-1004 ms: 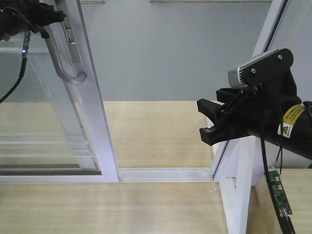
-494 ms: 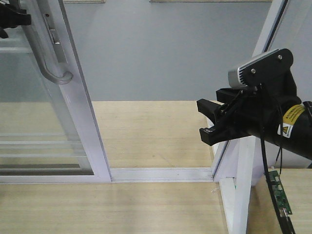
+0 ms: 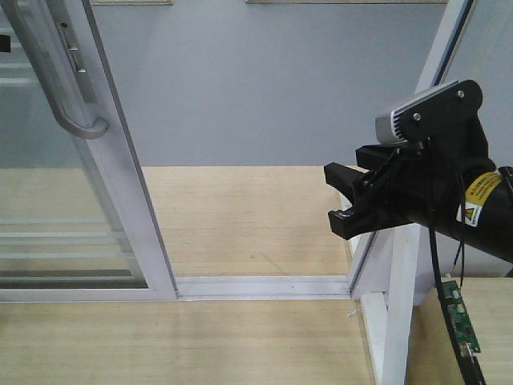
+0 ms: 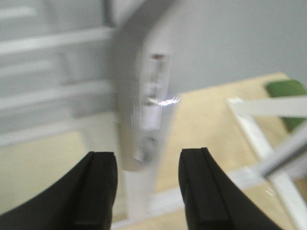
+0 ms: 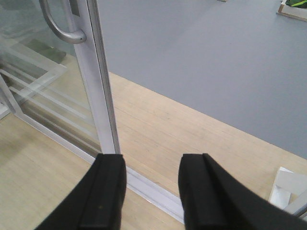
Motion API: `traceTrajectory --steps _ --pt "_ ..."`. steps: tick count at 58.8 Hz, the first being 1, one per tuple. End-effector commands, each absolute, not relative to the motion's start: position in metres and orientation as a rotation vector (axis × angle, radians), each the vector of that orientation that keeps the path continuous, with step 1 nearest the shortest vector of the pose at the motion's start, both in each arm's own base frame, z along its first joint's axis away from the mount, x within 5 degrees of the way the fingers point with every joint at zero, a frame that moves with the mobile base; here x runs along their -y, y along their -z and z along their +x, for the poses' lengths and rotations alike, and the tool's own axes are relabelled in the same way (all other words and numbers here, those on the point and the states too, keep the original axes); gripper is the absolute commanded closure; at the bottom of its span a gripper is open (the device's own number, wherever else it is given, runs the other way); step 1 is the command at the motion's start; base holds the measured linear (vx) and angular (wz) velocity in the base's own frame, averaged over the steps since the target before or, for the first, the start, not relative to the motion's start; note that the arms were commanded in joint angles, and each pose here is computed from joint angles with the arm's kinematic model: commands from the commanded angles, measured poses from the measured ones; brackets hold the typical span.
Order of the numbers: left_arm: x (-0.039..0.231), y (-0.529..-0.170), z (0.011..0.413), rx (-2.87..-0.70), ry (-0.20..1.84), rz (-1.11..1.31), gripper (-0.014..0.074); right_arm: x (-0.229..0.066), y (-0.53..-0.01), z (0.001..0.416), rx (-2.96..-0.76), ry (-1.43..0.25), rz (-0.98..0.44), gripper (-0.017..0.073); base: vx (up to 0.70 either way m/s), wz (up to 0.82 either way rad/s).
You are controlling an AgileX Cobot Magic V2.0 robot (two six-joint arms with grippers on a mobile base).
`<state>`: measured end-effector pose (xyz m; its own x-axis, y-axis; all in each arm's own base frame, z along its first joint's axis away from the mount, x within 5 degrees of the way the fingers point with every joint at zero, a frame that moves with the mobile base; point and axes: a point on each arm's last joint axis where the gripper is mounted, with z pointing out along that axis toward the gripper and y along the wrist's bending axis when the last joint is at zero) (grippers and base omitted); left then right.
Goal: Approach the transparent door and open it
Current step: 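Pull the handle with the left gripper, sliding the glass door open, then release the handle and withdraw the left gripper from the door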
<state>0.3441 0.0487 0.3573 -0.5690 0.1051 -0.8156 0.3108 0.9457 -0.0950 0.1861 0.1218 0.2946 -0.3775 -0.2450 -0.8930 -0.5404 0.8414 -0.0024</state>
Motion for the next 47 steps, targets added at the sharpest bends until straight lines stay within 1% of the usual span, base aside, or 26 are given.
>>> traceTrajectory --steps 1,4,12,22,28,33,37,42,47 --pt "-0.035 -0.387 0.324 -2.130 0.378 0.310 0.0174 -0.122 -0.314 0.187 -1.865 -0.375 -0.554 0.0201 0.00 0.00" --pt "-0.031 -0.386 0.317 -2.135 0.419 0.308 0.0174 -0.122 -0.313 0.187 -1.872 -0.372 -0.557 0.0201 0.00 0.00" --pt "-0.020 -0.365 0.294 -2.136 0.536 0.277 0.0174 -0.122 -0.313 0.187 -1.878 -0.377 -0.556 0.0201 0.00 0.00" --pt "-0.009 -0.336 0.259 -2.123 0.570 0.212 0.0174 -0.122 -0.313 0.187 -1.878 -0.377 -0.556 0.0201 0.00 0.00" --pt "0.007 -0.323 0.236 -2.083 0.619 0.142 0.0174 -0.122 -0.313 0.187 -1.878 -0.377 -0.556 0.0201 0.00 0.00" --pt "0.020 -0.316 0.217 -2.078 0.695 0.148 0.0174 -0.122 -0.313 0.187 -1.878 -0.377 -0.556 0.0201 0.00 0.00" --pt "0.025 -0.313 0.207 -2.082 0.718 0.177 0.0174 -0.122 -0.313 0.187 -1.878 -0.377 -0.556 0.0201 0.00 0.00" --pt "0.025 -0.317 0.199 -2.071 0.680 0.216 0.0181 -0.122 -0.313 0.187 -1.878 -0.377 -0.556 0.0201 0.00 0.00" --pt "0.026 -0.321 0.195 -2.056 0.657 0.230 0.0223 -0.122 -0.313 0.187 -1.878 -0.376 -0.557 0.0201 0.00 0.00"
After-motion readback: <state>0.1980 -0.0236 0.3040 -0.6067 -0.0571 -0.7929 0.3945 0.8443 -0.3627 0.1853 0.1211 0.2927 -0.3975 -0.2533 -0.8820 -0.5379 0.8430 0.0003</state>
